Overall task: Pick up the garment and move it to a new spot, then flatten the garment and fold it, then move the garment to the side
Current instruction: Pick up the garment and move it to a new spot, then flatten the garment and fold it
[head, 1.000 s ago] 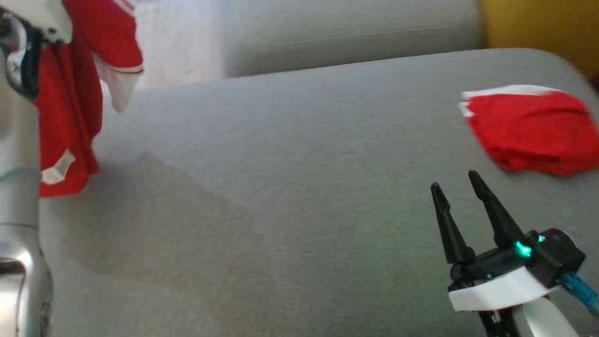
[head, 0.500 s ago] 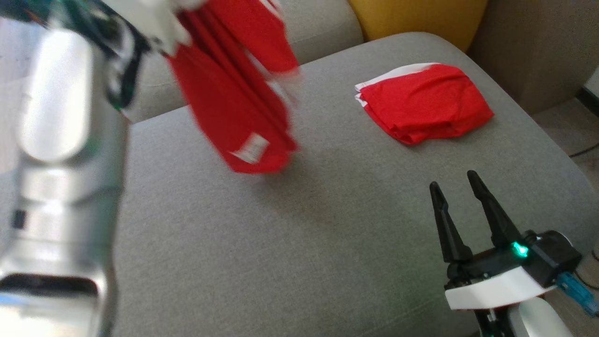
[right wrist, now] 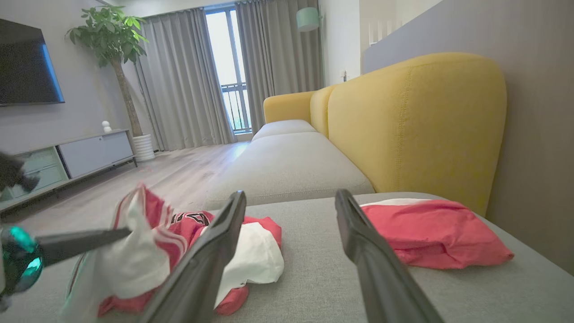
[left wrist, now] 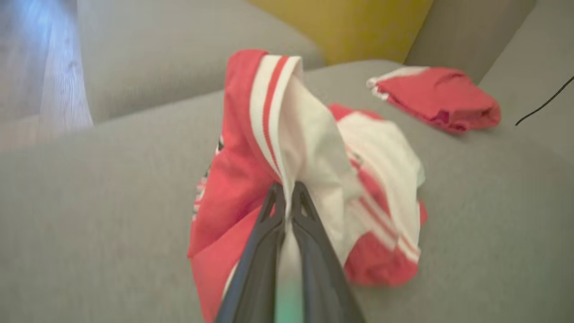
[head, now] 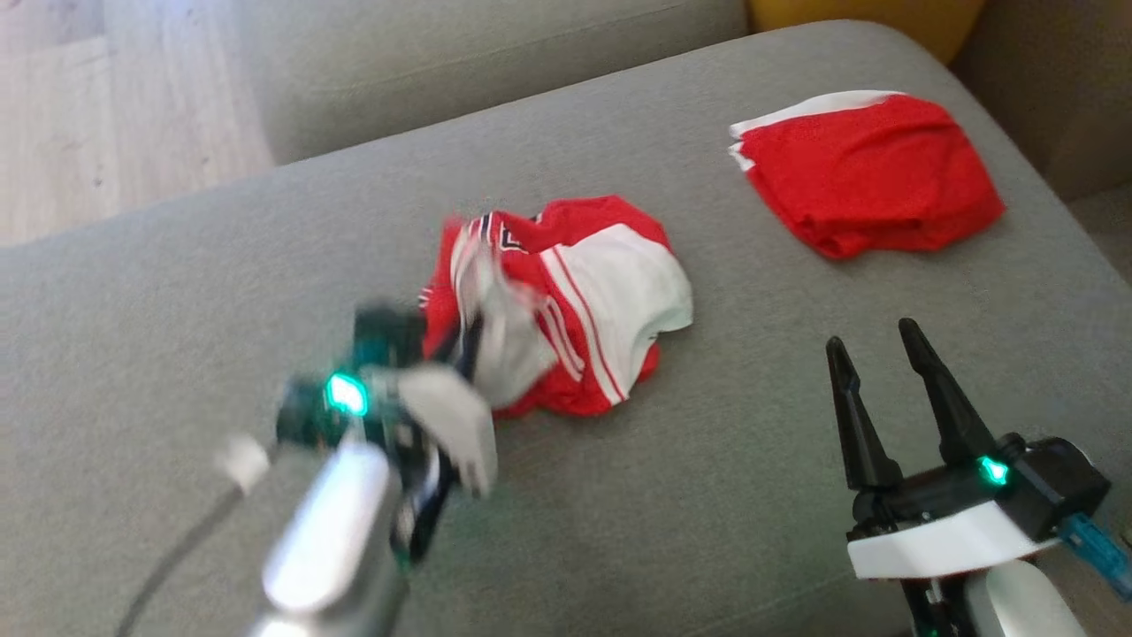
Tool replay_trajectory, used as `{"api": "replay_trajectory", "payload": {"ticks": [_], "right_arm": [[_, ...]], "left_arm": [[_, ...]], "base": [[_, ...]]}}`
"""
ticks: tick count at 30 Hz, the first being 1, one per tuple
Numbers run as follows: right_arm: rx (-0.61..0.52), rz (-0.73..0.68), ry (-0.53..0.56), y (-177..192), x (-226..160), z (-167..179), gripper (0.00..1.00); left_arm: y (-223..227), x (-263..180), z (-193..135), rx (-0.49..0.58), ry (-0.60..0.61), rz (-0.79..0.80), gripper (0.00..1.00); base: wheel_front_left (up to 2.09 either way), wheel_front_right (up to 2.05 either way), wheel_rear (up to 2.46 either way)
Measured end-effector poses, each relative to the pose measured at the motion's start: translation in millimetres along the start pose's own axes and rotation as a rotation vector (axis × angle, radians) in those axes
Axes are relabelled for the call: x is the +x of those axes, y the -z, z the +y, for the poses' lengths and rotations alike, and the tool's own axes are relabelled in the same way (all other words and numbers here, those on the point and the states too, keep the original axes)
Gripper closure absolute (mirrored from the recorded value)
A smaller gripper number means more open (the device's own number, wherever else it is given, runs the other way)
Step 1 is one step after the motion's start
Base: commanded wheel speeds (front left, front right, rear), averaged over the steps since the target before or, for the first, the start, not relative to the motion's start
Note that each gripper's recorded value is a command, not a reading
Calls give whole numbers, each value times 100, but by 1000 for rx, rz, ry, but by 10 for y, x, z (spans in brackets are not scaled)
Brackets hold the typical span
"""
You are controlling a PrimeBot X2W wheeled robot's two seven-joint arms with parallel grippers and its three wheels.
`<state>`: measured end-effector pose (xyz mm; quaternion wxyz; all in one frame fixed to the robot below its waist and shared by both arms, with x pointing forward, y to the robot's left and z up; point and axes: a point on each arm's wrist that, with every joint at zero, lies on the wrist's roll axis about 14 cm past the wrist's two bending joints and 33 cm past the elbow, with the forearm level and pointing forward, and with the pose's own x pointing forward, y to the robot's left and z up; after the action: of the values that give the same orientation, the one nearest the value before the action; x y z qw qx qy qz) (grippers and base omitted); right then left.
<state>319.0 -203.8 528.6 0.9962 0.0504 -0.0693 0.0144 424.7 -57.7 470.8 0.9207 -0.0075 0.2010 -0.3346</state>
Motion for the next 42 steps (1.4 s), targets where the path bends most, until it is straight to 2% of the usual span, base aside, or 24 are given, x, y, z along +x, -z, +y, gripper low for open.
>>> {"api": "replay_trajectory", "payload": {"ticks": [3, 7, 8, 9, 10, 19, 21, 26, 32, 42], "right_arm": [[3, 15, -14, 57, 41, 46, 0], [19, 21, -31, 92, 46, 123, 0], [23, 21, -35, 96, 40, 142, 0], [25, 20, -40, 95, 35, 161, 0], [28, 18, -46, 92, 28, 181, 0], [56, 27, -90, 144, -98, 361, 0], [60, 29, -95, 152, -113, 384, 0], [73, 34, -108, 183, -192, 460, 0], [53, 45, -127, 228, -295, 512, 0], [52, 58, -124, 279, -436, 527, 0]], "left_arm": [[521, -150, -43, -72, -18, 78, 100], [874, -356, -165, -115, -45, 97, 100], [906, -402, -158, -119, -64, 87, 79], [922, -447, -148, -121, -82, 73, 19], [927, -491, -133, -122, -104, 55, 0], [699, -1018, 101, -112, -296, -232, 0], [687, -1093, 146, -112, -324, -256, 0], [613, -1447, 286, -52, -415, -343, 0], [169, -1917, 313, 31, -506, -539, 0], [417, -2225, 164, 56, -537, -520, 0]], "base": [[0, 0, 0], [0, 0, 0], [0, 0, 0], [0, 0, 0], [0, 0, 0], [0, 0, 0], [0, 0, 0], [0, 0, 0], [0, 0, 0], [0, 0, 0]]}}
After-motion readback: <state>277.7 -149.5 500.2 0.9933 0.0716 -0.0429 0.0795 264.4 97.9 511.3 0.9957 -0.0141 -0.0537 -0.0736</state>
